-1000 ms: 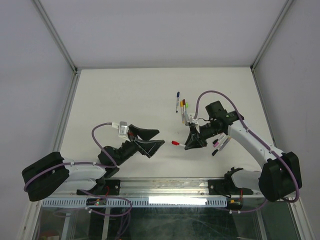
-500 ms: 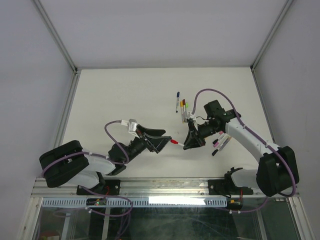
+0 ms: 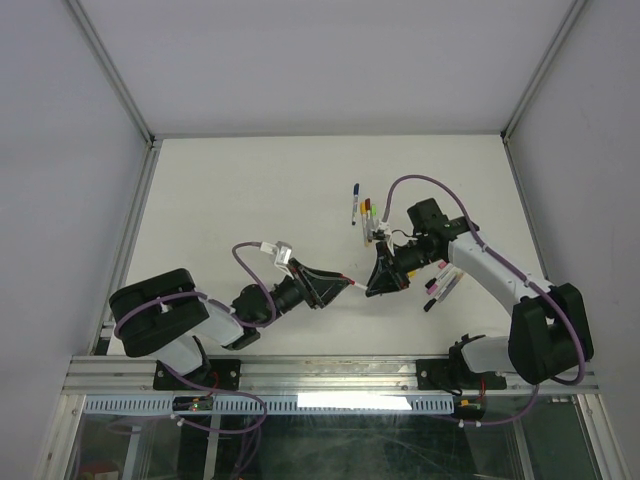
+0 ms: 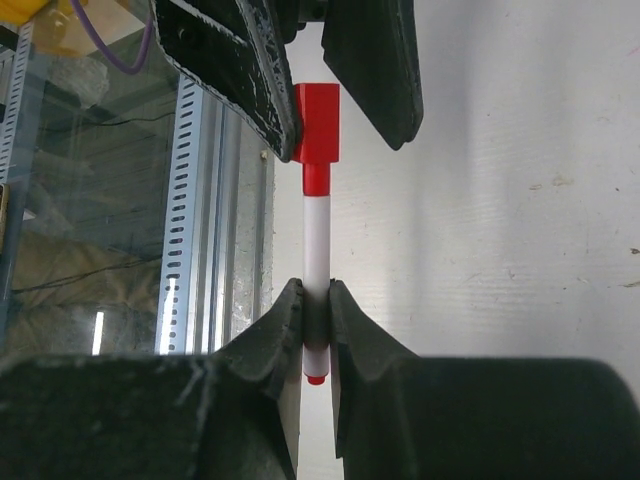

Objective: Open the pen caps
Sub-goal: Open the pen cap from the pen.

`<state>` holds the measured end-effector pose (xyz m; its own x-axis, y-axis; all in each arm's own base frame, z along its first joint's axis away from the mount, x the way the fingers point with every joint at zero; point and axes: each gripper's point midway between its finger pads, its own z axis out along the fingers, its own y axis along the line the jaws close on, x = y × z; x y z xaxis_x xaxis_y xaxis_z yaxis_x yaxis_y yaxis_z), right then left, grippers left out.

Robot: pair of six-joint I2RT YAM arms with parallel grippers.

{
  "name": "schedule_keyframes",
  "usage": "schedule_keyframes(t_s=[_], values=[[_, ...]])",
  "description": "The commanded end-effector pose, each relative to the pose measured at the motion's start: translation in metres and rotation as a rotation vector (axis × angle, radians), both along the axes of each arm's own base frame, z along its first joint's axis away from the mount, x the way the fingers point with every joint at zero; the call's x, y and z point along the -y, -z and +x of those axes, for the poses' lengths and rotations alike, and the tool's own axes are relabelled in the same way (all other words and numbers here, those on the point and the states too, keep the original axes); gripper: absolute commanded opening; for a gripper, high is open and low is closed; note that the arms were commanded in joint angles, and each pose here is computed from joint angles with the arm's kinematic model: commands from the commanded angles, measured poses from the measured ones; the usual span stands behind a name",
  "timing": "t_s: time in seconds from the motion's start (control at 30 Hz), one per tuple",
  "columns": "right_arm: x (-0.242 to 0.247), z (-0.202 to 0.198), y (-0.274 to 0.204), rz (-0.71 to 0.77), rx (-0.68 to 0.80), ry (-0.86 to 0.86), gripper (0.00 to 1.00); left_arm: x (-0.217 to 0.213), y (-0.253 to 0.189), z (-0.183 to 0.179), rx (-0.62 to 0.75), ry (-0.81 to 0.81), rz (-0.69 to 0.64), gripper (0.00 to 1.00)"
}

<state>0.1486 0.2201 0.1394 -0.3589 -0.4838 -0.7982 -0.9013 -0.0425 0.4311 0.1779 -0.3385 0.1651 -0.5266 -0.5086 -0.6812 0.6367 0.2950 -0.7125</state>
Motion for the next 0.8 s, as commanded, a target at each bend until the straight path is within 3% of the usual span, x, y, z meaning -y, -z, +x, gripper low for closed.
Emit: schedule_keyframes(t_s=[0.0,0.17,0.33,0.57,0.7,0.73,0.77], values=[[-0.010,0.009,-0.021,0.080,0.029,-0.008,0.00,-0.006,-0.076,-0.011,0.137,0.027,-0.271,0.45],[-0.011,0.009,-0.020,0.082,0.025,-0.010,0.00,-0.002,-0.080,-0.012,0.144,0.039,-0.279,0.37],[-0.011,0.009,-0.018,0.078,0.017,-0.009,0.00,-0.001,-0.082,-0.012,0.143,0.048,-0.286,0.37],[-0.011,0.009,-0.016,0.076,0.013,-0.011,0.00,0.002,-0.086,-0.013,0.150,0.058,-0.295,0.18],[-0.010,0.009,-0.015,0.074,0.024,-0.013,0.00,0.004,-0.084,-0.013,0.148,0.066,-0.291,0.00],[-0.010,0.009,-0.015,0.073,0.026,-0.013,0.02,0.004,-0.083,-0.014,0.148,0.067,-0.289,0.00],[-0.010,0.010,-0.015,0.075,0.031,-0.011,0.11,0.005,-0.082,-0.014,0.146,0.069,-0.287,0.00]])
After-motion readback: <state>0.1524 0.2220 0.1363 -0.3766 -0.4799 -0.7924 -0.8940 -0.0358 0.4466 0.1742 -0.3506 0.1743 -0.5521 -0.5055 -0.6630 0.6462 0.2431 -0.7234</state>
